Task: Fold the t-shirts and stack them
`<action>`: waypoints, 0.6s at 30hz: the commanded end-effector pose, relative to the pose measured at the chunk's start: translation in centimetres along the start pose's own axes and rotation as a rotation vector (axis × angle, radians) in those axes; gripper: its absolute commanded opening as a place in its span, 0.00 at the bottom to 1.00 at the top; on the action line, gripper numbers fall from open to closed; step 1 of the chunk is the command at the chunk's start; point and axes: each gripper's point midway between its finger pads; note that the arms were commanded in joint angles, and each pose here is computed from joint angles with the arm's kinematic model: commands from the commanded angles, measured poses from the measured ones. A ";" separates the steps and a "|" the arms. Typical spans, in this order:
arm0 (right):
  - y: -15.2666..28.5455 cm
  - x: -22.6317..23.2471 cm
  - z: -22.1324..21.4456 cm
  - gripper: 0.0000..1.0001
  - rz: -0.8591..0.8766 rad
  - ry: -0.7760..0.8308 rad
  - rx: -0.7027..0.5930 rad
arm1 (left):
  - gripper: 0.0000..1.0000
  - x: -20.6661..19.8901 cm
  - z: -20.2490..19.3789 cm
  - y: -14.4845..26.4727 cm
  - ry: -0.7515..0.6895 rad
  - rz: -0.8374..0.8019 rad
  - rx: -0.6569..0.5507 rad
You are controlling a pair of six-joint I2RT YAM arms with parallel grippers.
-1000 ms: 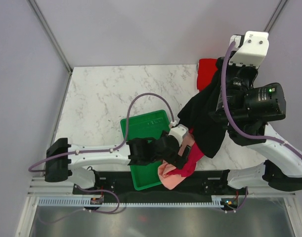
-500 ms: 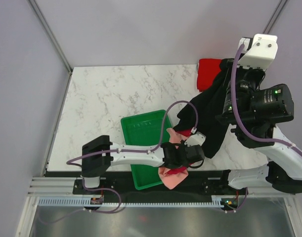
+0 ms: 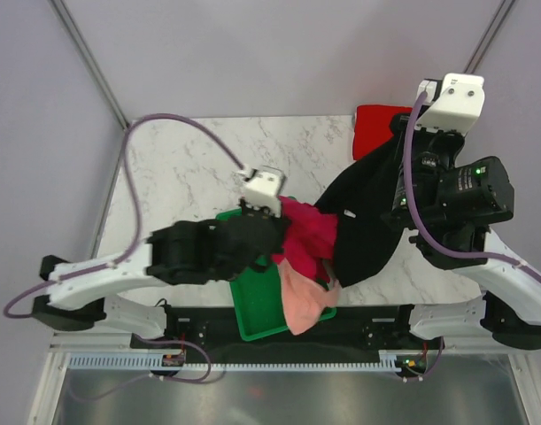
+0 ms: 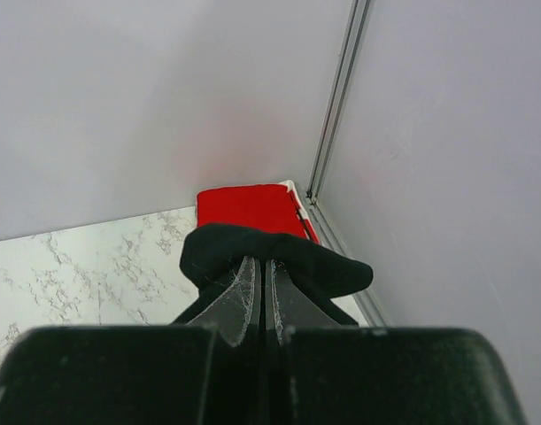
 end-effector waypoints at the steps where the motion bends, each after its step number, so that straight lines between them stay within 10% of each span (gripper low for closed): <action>1: 0.0 -1.5 -0.5 0.00 -0.034 -0.055 0.032 | 0.02 5.3 4.4 3.6 0.059 0.105 -0.157; 15: -0.1 -2.6 -1.4 0.00 -0.052 -0.069 0.040 | 0.04 10.7 -11.4 -2.6 0.062 0.299 0.168; 18: 0.0 -2.6 -1.6 0.00 -0.055 -0.058 0.044 | 0.90 10.3 -14.7 -4.2 0.050 0.258 0.311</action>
Point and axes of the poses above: each gripper's point midway between its finger pads, its own y axis back along the fingers, its own x axis along the line the jaws close on, z = x × y, and after that the axes turned 8 degrees about y, right-handed
